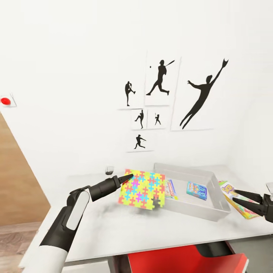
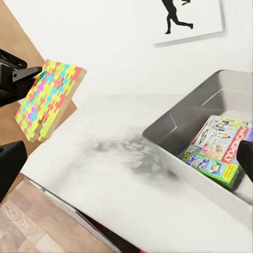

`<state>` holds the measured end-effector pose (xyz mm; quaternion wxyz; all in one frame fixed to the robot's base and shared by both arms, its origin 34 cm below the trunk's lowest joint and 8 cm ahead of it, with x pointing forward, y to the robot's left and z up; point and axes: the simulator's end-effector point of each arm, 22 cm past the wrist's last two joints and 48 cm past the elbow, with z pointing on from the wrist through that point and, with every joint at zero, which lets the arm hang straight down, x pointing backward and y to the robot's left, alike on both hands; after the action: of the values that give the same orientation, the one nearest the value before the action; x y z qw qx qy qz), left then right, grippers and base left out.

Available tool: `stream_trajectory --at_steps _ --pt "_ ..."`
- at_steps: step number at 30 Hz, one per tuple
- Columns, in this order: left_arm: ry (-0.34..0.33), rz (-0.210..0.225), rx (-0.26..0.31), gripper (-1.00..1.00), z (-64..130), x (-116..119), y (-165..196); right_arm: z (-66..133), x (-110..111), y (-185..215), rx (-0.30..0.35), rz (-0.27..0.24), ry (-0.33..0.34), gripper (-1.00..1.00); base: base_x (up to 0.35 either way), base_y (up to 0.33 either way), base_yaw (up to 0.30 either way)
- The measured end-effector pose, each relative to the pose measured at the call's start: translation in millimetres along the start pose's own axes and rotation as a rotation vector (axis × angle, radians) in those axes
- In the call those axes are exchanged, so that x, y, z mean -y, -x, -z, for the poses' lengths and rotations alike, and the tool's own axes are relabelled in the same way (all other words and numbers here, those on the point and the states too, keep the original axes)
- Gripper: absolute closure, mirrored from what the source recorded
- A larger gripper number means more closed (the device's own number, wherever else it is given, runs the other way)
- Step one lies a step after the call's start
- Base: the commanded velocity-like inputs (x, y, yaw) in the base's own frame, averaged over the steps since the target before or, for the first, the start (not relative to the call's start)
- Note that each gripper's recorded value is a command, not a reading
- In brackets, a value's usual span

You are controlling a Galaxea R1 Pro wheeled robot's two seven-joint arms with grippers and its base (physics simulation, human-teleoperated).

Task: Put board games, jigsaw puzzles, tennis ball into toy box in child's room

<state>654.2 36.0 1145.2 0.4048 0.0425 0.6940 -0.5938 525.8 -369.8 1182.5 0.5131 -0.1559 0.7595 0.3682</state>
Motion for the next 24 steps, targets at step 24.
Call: stream_trajectory --at_steps 24 --pt "0.001 0.001 0.002 1.00 0.8 -0.6 0.3 -0.7 -0.3 -0.4 0.002 0.002 0.001 -1.00 0.000 -0.074 0.180"
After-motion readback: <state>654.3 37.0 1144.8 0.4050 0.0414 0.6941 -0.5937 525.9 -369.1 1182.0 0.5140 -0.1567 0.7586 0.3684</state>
